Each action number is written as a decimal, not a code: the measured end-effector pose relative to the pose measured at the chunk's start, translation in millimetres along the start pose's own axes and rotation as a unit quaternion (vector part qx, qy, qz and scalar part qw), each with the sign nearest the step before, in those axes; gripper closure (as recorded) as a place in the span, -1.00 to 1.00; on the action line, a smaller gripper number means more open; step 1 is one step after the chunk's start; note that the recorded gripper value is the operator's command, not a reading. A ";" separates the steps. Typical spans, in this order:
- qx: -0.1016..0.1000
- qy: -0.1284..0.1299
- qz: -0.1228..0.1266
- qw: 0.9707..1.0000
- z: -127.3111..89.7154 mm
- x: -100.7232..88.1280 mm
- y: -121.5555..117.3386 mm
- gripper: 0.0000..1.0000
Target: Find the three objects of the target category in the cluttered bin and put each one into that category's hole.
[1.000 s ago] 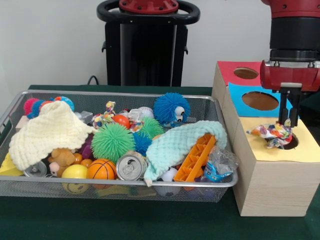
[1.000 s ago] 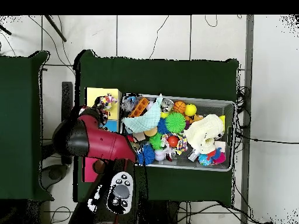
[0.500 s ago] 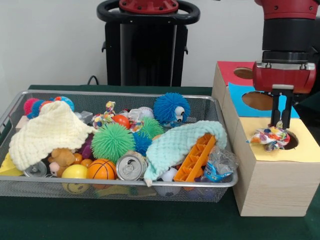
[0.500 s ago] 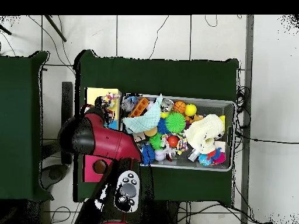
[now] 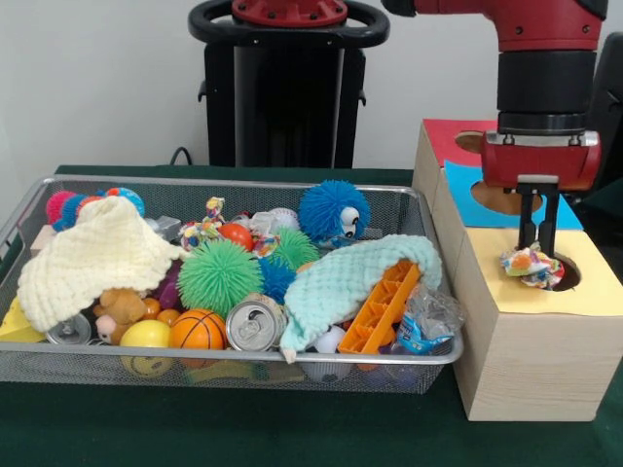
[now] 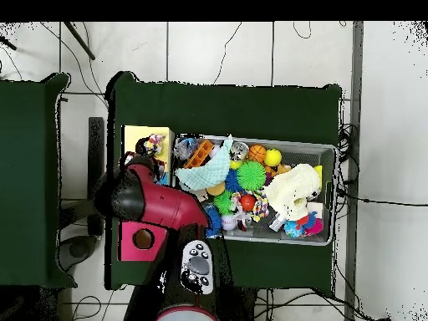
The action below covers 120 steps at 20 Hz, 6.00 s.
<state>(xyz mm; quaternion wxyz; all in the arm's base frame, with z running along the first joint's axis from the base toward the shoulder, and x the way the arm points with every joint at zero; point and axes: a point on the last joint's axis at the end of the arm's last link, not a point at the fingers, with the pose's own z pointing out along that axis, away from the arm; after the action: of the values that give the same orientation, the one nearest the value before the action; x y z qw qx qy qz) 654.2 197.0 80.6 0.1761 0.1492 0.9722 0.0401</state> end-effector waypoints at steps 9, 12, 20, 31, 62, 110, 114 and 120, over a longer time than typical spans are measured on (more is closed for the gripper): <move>-0.017 -0.001 0.006 1.000 8.4 2.5 1.3 1.00; -0.020 0.003 0.003 1.000 10.0 7.0 6.5 1.00; -0.022 -0.011 -0.006 1.000 11.7 13.1 17.9 1.00; -0.012 -0.021 -0.003 1.000 11.3 16.2 21.4 1.00; 0.009 -0.044 -0.006 0.999 8.6 16.3 24.3 -1.00; 0.044 0.007 0.029 0.999 -54.4 -57.1 -60.5 -1.00; 0.040 0.016 0.033 0.999 -70.4 -73.3 -76.3 -1.00; 0.033 0.055 0.028 0.998 -107.1 -83.3 -85.6 -1.00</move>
<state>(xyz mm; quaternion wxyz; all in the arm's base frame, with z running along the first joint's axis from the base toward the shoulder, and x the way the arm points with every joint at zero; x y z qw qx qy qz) 667.0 87.4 197.0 0.1164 0.1794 0.9766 0.0213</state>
